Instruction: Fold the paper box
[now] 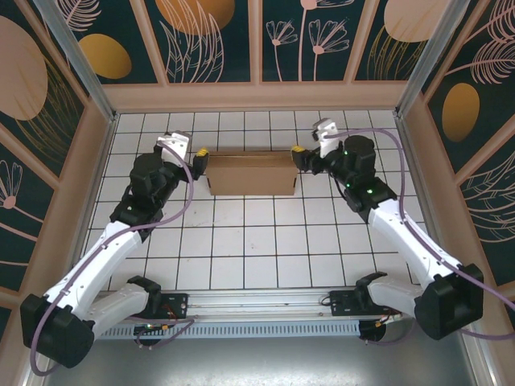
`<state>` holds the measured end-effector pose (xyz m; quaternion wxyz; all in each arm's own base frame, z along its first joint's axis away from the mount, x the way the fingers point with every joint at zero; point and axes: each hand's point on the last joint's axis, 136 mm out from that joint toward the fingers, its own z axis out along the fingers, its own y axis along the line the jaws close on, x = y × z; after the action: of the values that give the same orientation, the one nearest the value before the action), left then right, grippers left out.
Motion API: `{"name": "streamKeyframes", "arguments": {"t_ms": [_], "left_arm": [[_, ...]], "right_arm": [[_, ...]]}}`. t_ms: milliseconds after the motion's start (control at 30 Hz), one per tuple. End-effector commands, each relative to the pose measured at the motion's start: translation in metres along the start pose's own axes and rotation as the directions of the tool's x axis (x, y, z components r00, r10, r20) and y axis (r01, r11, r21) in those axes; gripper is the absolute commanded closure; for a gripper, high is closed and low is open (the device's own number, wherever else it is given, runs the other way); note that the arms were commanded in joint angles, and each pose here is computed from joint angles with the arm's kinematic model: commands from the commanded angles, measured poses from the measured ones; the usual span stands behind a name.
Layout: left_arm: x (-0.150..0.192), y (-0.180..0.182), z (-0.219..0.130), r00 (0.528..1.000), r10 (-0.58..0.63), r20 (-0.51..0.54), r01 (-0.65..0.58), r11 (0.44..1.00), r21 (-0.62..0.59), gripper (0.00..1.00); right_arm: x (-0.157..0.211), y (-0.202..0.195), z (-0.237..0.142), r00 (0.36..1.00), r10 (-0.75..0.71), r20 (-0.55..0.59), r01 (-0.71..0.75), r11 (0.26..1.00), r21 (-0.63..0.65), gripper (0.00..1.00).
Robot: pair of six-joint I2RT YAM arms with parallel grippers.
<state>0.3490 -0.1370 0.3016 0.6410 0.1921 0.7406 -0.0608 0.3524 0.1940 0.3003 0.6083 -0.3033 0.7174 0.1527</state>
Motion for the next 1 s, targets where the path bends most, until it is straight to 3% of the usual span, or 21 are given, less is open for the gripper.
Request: {"name": "streamKeyframes", "arguments": {"t_ms": [0,100,167,233,400,633,800,967], "left_arm": [[0.004,-0.01,0.01,0.986,0.161,0.046,-0.165,0.979,0.123,0.29],[0.012,-0.001,0.015,0.982,0.163,0.092,-0.18,0.958,0.222,0.28],[0.002,0.0,0.001,0.956,0.163,0.243,-0.225,0.941,0.252,0.26],[0.001,0.009,-0.008,0.937,0.151,0.315,-0.237,0.937,0.256,0.24],[0.037,0.003,0.005,0.949,0.232,0.213,-0.3,0.873,0.384,0.25],[0.069,-0.005,0.023,0.956,0.239,0.17,-0.292,0.829,0.476,0.48],[0.076,0.005,0.039,0.96,0.245,0.136,-0.28,0.848,0.449,0.54],[0.079,0.01,0.05,0.965,0.235,0.117,-0.263,0.858,0.442,0.63]], "right_arm": [[-0.02,0.002,0.001,0.942,-0.326,0.083,0.332,0.94,-0.077,0.38],[-0.011,0.015,-0.001,0.891,-0.422,0.167,0.45,0.869,-0.205,0.46],[-0.004,0.016,0.001,0.871,-0.453,0.192,0.49,0.828,-0.272,0.47],[0.002,0.013,0.003,0.866,-0.454,0.211,0.499,0.814,-0.298,0.46],[0.019,0.007,0.011,0.854,-0.49,0.172,0.518,0.779,-0.352,0.47],[0.021,-0.012,0.018,0.863,-0.48,0.159,0.505,0.81,-0.296,0.52],[0.022,-0.025,0.022,0.886,-0.439,0.146,0.463,0.852,-0.245,0.61],[0.034,-0.026,0.021,0.898,-0.423,0.123,0.44,0.867,-0.235,0.62]]}}
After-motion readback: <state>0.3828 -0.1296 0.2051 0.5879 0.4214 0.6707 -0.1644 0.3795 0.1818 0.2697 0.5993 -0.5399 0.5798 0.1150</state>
